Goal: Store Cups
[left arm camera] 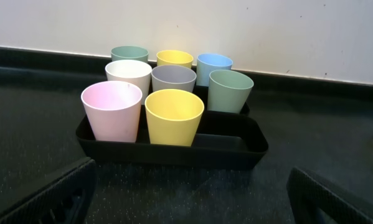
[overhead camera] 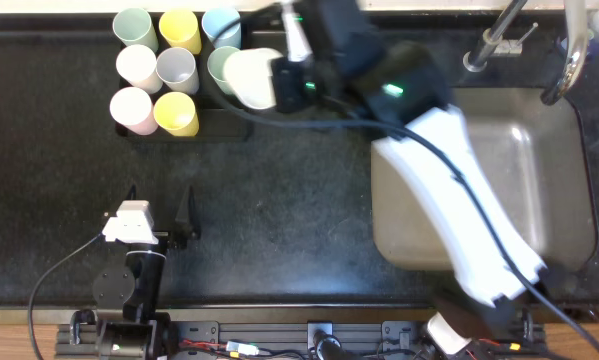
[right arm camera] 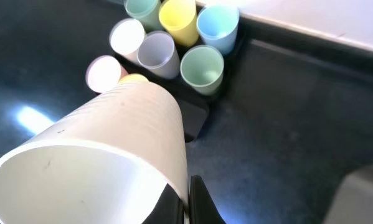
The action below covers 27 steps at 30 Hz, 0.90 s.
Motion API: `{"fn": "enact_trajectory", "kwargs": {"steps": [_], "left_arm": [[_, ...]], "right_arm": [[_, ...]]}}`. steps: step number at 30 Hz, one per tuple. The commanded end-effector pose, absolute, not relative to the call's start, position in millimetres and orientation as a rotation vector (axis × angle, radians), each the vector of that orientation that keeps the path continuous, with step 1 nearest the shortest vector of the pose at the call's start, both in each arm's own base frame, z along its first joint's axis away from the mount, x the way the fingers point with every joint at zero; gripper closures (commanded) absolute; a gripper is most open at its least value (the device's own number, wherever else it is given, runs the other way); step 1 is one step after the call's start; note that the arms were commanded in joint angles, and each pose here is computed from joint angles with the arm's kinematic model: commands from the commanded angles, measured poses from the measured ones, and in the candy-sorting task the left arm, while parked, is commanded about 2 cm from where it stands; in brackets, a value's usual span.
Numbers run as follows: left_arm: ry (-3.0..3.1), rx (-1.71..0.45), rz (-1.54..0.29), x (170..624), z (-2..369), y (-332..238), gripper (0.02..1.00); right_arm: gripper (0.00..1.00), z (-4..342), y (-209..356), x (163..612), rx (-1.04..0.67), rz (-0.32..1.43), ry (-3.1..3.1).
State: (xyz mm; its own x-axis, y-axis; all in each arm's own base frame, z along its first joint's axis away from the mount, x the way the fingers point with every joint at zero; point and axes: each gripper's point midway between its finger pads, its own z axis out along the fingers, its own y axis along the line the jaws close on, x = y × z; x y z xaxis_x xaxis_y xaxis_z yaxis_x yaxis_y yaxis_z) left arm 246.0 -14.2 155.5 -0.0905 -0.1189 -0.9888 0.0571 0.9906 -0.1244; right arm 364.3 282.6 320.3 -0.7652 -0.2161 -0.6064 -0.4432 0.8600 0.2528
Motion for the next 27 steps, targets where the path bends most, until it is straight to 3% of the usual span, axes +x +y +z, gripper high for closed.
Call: {"fn": "enact_trajectory", "kwargs": {"steps": [1,10,27], "left_arm": [[1.651,-0.02,-0.146,245,156,-17,0.018],[1.651,-0.02,-0.146,245,156,-17,0.018],[1.651,-0.02,-0.146,245,156,-17,0.018]], "right_arm": [[0.956,274,304,382,-0.452,0.485,2.547],[0.958,225,324,390,-0.487,0.451,2.628],[0.956,170,345,390,-0.529,0.409,2.719]]}}
